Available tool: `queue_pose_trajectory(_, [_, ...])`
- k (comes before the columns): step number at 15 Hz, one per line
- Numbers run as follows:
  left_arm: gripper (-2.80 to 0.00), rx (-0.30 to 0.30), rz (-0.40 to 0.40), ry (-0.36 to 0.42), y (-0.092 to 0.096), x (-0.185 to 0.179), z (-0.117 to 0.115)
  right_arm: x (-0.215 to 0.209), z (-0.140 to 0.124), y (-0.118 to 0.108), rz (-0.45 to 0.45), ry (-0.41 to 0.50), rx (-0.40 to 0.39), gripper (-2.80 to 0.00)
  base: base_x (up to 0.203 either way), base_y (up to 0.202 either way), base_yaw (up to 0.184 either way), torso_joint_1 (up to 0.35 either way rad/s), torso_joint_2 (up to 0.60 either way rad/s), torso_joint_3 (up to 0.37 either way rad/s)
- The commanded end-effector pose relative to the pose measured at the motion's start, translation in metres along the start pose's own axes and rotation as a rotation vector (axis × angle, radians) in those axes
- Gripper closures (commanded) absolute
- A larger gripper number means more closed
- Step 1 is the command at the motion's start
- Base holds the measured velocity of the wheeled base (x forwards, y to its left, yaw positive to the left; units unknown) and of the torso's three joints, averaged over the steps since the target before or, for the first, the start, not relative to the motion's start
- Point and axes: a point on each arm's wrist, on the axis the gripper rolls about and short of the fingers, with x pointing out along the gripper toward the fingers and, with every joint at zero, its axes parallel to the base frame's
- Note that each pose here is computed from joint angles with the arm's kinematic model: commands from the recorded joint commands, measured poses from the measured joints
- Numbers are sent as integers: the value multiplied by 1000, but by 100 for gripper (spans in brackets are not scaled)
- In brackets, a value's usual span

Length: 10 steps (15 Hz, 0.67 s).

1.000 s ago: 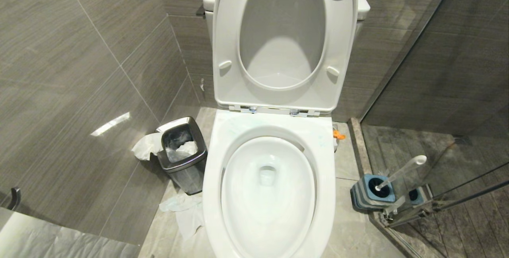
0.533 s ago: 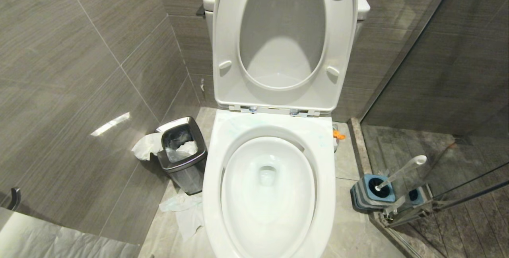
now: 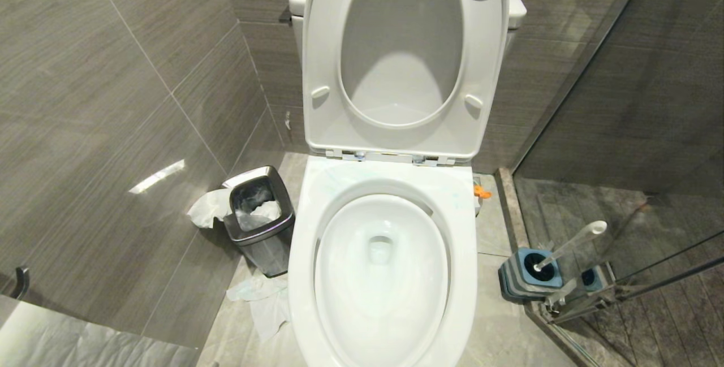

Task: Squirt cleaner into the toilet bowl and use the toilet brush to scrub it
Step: Pour in the cleaning agent

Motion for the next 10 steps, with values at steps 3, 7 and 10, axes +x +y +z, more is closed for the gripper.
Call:
queue_pose_trajectory(3, [0, -14, 3, -3, 0, 0, 0, 0, 0, 0, 1, 1, 0, 0, 0, 0, 0, 0, 0, 0])
queue_pose_trajectory(7, [0, -96, 41, -1, 1, 0, 0, 0, 0, 0, 1, 1, 0, 0, 0, 0, 0, 0, 0, 0])
queue_pose_trajectory(10, [0, -100, 43, -2, 1, 0, 0, 0, 0, 0, 1, 1, 0, 0, 0, 0, 0, 0, 0, 0])
